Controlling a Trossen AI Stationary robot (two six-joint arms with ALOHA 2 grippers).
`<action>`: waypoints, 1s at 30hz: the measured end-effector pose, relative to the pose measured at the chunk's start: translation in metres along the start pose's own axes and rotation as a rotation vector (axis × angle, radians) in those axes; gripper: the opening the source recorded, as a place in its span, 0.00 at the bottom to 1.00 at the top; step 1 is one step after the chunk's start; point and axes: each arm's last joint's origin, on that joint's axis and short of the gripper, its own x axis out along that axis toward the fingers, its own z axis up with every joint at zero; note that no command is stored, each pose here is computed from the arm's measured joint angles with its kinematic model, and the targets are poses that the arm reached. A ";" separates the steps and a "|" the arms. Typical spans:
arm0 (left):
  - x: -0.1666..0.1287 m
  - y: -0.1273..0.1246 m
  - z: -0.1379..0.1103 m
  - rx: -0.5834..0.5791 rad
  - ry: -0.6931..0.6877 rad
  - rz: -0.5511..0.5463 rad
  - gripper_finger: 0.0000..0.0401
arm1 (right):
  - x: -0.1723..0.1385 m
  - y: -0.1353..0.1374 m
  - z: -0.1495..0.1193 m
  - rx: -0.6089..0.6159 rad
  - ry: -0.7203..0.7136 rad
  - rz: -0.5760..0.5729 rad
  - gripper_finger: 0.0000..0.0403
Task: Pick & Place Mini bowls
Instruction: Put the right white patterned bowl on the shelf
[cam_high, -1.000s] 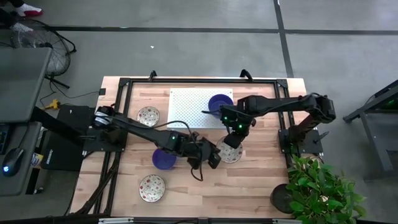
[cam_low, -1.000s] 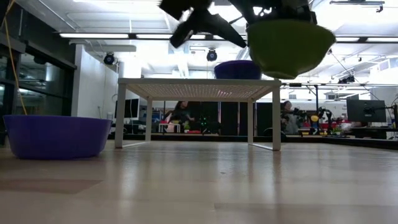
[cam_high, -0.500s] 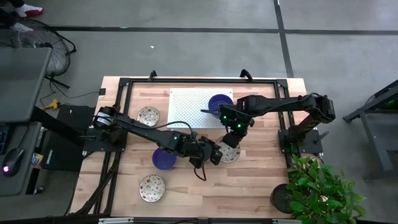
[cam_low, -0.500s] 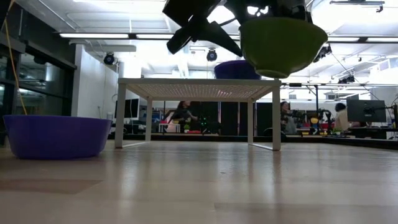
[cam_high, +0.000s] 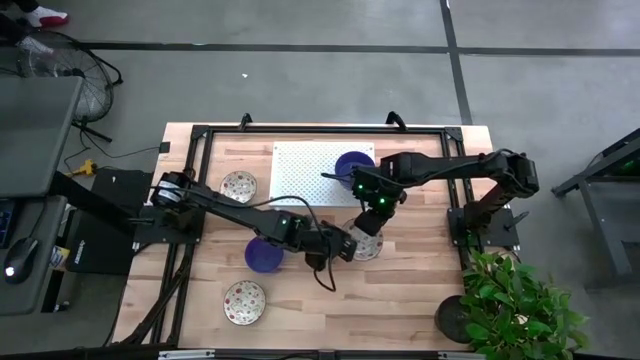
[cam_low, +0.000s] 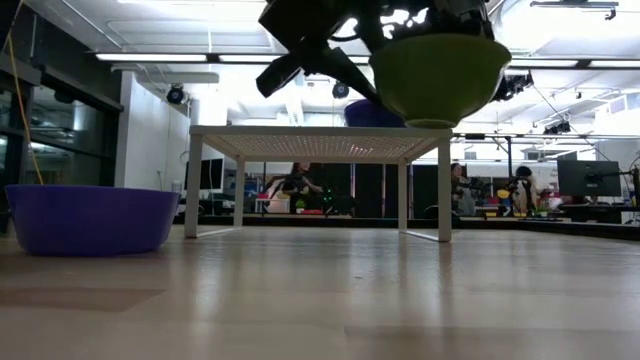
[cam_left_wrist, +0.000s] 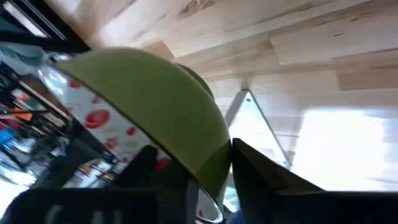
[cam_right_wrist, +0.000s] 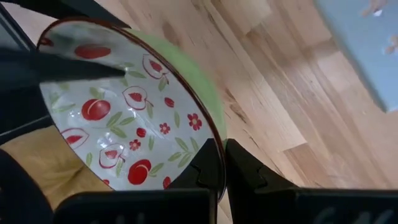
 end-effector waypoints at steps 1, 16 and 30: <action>0.000 0.000 0.000 -0.010 0.001 -0.004 0.16 | 0.000 0.000 0.000 0.005 0.000 0.000 0.00; 0.001 -0.004 0.002 -0.111 0.012 -0.041 0.02 | -0.001 0.002 0.002 0.000 -0.023 0.018 0.04; 0.000 -0.002 0.001 -0.109 0.043 -0.035 0.01 | -0.003 0.005 0.002 -0.051 0.004 0.092 0.29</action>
